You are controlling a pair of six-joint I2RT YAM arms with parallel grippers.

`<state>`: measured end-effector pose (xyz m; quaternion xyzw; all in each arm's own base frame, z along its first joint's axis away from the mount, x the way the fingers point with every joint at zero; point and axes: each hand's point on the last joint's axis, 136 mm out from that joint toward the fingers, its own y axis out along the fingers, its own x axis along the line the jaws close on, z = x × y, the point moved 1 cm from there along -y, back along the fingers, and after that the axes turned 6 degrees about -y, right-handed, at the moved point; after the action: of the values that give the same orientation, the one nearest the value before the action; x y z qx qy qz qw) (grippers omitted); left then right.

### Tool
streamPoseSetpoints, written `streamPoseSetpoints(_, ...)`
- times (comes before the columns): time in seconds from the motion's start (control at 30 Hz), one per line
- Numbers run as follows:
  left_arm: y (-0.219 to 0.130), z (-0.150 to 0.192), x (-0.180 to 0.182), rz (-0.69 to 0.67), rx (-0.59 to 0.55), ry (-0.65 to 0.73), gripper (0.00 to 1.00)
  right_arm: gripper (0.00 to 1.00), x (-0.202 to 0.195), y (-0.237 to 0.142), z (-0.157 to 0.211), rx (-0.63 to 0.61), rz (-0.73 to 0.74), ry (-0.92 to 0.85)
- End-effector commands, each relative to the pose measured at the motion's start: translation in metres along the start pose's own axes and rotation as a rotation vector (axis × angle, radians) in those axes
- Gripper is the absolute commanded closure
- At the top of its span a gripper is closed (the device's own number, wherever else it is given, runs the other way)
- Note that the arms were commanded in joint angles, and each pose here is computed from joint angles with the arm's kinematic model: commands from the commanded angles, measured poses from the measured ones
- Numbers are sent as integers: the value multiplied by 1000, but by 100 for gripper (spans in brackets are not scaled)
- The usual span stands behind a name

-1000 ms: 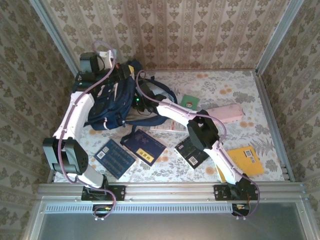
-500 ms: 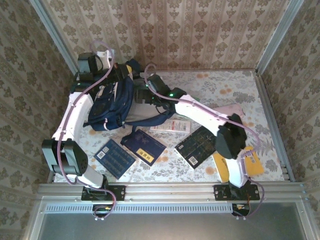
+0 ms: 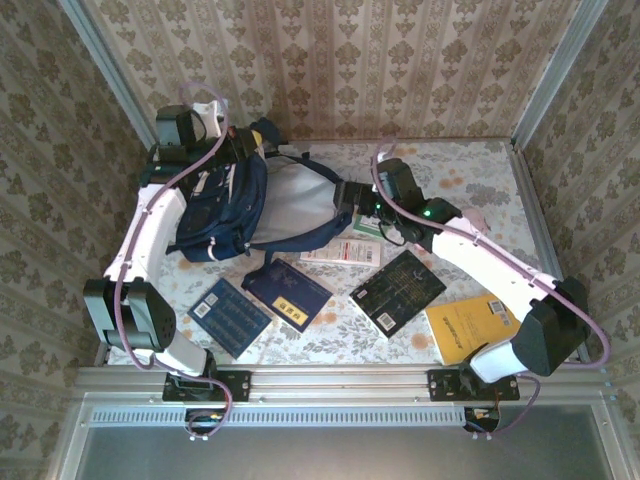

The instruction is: Pack the student bag

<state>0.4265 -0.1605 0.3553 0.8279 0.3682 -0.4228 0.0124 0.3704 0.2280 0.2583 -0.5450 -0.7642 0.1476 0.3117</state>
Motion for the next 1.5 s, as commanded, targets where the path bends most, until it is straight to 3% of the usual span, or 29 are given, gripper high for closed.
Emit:
streamPoseSetpoints(0.0, -24, -24, -22, -4, -104, 109, 100, 0, 28, -6, 35, 88, -87, -185)
streamPoseSetpoints(0.1, -27, -28, -9, -58, -125, 93, 100, 0, 47, -7, 57, 87, -132, -254)
streamPoseSetpoints(0.37, -33, -39, 12, -66, -158, 19, 100, 5, 109, 9, 135, 304, -348, -445)
streamPoseSetpoints(0.6, -35, -42, 19, -82, -166, 11, 100, 0, 117, 51, 184, 469, -188, -621)
streamPoseSetpoints(0.7, -37, -44, 24, -90, -175, -1, 100, 0, 93, 63, 177, 504, -66, -642)
streamPoseSetpoints(0.87, -35, -44, 26, -78, -176, -21, 100, 0, 37, 77, 140, 523, 27, -429)
streamPoseSetpoints(1.07, -33, -43, 22, -45, -161, -30, 100, 0, -61, 98, 91, 487, 356, 28)
streamPoseSetpoints(1.3, -33, -42, 21, -43, -161, -28, 100, 0, -120, 121, 72, 482, 621, 277)
streamPoseSetpoints(1.47, -31, -42, 21, -33, -157, -36, 100, 0, -139, 140, 72, 487, 655, 378)
